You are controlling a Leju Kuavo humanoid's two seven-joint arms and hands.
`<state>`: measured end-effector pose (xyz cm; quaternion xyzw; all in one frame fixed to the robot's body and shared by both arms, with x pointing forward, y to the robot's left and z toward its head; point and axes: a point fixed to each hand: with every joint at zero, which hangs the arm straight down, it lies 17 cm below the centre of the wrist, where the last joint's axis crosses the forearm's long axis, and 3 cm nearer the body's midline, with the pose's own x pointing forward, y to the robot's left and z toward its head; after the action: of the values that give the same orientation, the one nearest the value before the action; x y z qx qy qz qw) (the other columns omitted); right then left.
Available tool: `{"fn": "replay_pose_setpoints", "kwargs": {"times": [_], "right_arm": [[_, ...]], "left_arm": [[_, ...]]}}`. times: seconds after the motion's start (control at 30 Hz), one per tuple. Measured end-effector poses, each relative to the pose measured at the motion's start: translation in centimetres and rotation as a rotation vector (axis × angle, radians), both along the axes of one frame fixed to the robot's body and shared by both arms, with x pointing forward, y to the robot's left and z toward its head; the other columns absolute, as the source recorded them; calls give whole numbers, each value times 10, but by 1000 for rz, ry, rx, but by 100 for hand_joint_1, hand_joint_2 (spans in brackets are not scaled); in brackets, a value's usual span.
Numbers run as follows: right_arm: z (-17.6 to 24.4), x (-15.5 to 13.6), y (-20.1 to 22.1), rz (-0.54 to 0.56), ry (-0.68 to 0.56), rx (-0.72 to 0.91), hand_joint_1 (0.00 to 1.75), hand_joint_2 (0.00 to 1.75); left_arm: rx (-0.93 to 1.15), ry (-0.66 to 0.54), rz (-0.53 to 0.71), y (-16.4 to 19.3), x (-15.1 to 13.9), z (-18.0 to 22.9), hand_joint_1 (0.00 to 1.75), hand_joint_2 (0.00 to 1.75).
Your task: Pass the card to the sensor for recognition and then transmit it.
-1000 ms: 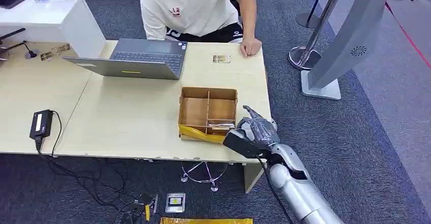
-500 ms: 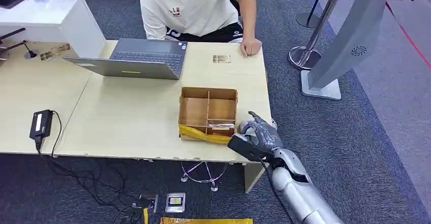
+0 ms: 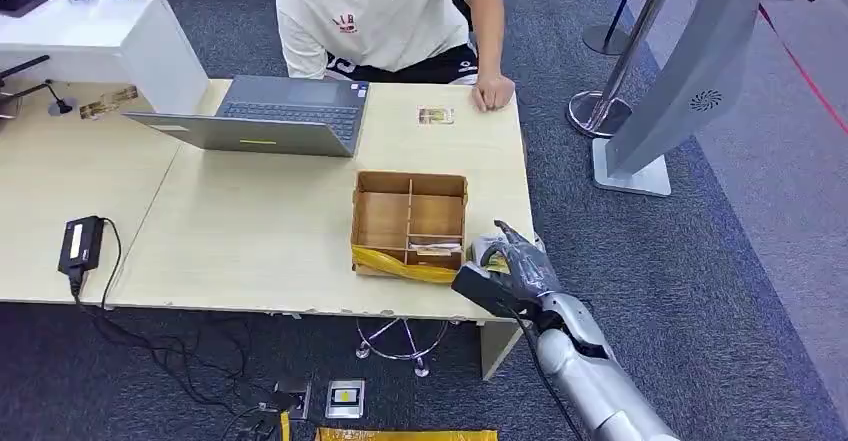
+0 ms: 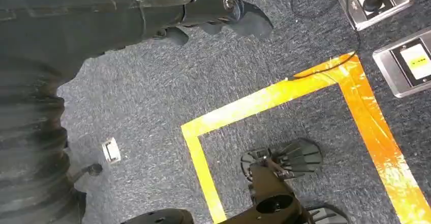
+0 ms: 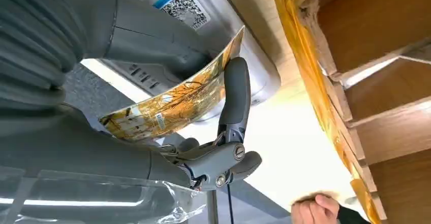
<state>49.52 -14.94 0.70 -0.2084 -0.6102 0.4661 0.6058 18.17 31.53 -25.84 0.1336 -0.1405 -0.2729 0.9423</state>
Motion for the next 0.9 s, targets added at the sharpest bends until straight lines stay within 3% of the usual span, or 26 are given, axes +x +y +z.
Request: {"fn": "replay_pose_setpoints", "kwargs": {"times": [0.53,0.7,0.9], "right_arm": [[21,18,-6,-11,-67,-8,175,175],[81,41,-8,-38,-268,65,175,175],[187,75,-10,-60,-474,171,175,175]], "left_arm": [[9,28,-6,11,2,1,0,175],[10,-30,-16,13,7,2,0,175],[18,-51,-43,10,3,1,0,175]]}}
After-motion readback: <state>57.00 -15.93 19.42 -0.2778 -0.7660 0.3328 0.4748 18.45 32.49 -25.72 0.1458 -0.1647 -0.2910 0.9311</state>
